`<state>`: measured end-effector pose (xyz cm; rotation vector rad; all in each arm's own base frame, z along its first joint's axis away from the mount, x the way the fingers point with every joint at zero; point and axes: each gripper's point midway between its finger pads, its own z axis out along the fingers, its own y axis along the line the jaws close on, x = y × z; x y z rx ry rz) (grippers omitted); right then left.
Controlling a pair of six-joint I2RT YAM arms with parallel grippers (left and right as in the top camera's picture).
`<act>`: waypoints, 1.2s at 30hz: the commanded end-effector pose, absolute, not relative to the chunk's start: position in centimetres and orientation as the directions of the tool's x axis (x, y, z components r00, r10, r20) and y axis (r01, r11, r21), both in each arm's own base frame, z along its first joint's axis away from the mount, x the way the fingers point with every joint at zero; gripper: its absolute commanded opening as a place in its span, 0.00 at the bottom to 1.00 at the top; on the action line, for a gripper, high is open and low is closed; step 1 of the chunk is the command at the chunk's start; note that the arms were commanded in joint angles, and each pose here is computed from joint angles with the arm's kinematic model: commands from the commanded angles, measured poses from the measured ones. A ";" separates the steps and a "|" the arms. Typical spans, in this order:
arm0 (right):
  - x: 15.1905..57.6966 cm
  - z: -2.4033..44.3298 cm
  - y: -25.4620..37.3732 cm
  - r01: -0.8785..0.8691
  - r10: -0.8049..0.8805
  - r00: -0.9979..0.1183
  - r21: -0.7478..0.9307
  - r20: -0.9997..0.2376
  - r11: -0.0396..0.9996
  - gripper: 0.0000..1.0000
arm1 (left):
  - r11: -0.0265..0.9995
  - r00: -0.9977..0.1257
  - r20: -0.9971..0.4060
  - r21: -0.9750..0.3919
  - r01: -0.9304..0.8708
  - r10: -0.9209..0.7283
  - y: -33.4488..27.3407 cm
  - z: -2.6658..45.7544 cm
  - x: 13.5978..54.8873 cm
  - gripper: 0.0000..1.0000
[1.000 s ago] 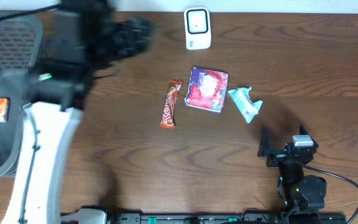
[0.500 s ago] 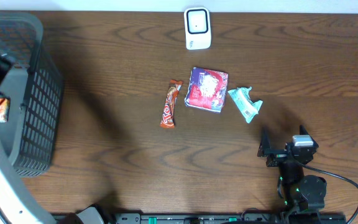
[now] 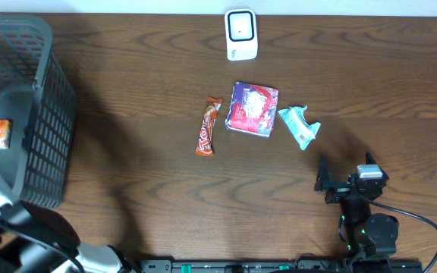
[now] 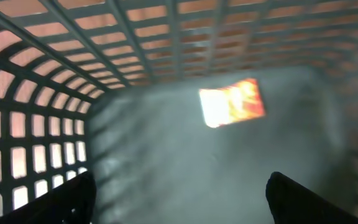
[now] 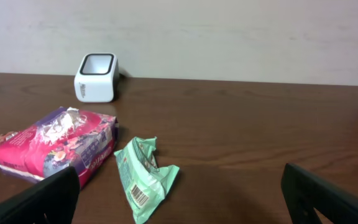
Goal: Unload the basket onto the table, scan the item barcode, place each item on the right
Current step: 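Reach the left gripper into the basket and grasp the small orange packet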
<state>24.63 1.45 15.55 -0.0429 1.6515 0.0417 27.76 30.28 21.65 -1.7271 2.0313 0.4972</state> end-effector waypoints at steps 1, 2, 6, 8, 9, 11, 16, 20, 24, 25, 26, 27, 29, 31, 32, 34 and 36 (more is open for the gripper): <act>24.6 15.5 1.6 -0.061 0.000 -0.083 0.005 -0.997 0.998 0.99 | 0.151 -0.207 -0.542 0.146 -0.978 -0.815 32.4 19.1 27.2 0.87; 24.6 15.5 1.6 -0.061 0.000 -0.083 0.005 -0.997 0.998 0.99 | 0.174 -0.237 -0.530 0.168 -0.970 -0.814 32.6 18.4 27.5 0.87; 24.6 15.5 1.6 -0.061 0.000 -0.083 0.005 -0.997 0.998 0.99 | 0.247 -0.335 -0.478 0.238 -0.939 -0.812 33.5 15.1 28.5 0.87; 24.6 15.5 1.6 -0.061 0.000 -0.083 0.005 -0.997 0.998 0.99 | 0.299 -0.386 -0.450 0.254 -0.920 -0.805 33.6 13.8 29.2 0.86; 24.6 15.5 1.6 -0.061 0.000 -0.083 0.005 -0.997 0.998 0.99 | 0.346 -0.423 -0.428 0.249 -0.905 -0.799 33.6 12.8 29.9 0.86; 24.6 15.5 1.6 -0.061 0.000 -0.083 0.005 -0.997 0.998 0.99 | 0.429 -0.483 -0.394 0.222 -0.875 -0.782 33.4 11.4 31.2 0.86; 24.6 15.5 1.6 -0.061 0.000 -0.083 0.005 -0.997 0.998 0.99 | 0.528 -0.565 -0.378 0.206 -0.824 -0.733 33.8 9.2 33.2 0.87; 24.6 15.5 1.6 -0.061 0.000 -0.083 0.005 -0.997 0.998 0.99 | 0.570 -0.604 -0.390 0.214 -0.793 -0.695 34.5 8.1 34.3 0.86; 24.6 15.5 1.6 -0.061 0.000 -0.083 0.005 -0.997 0.998 0.99 | 0.579 -0.614 -0.387 0.219 -0.786 -0.688 34.8 7.5 34.5 0.82; 24.6 15.5 1.6 -0.061 0.000 -0.083 0.005 -0.997 0.998 0.99 | 0.579 -0.615 -0.386 0.220 -0.785 -0.688 34.8 7.2 34.5 0.82; 24.6 15.5 1.6 -0.061 0.000 -0.083 0.005 -0.997 0.998 0.99 | 0.579 -0.615 -0.386 0.220 -0.785 -0.688 34.9 6.9 34.6 0.81; 24.6 15.5 1.6 -0.061 0.000 -0.083 0.005 -0.997 0.998 0.99 | 0.579 -0.615 -0.385 0.220 -0.785 -0.688 34.9 6.6 34.6 0.81; 24.6 15.5 1.6 -0.061 0.000 -0.083 0.005 -0.997 0.998 0.99 | 0.587 -0.619 -0.373 0.211 -0.782 -0.691 34.7 5.9 34.8 0.81; 24.6 15.5 1.6 -0.061 0.000 -0.083 0.005 -0.997 0.998 0.99 | 0.616 -0.637 -0.350 0.184 -0.766 -0.687 34.2 4.9 35.2 0.81; 24.6 15.5 1.6 -0.061 0.000 -0.083 0.005 -0.997 0.998 0.99 | 0.623 -0.644 -0.337 0.183 -0.760 -0.687 34.1 4.4 35.2 0.81; 24.6 15.5 1.6 -0.061 0.000 -0.083 0.005 -0.997 0.998 0.99 | 0.625 -0.649 -0.319 0.187 -0.758 -0.691 34.0 3.5 35.0 0.81; 24.6 15.5 1.6 -0.061 0.000 -0.083 0.005 -0.997 0.998 0.99 | 0.627 -0.653 -0.303 0.190 -0.755 -0.694 33.9 2.8 34.9 0.81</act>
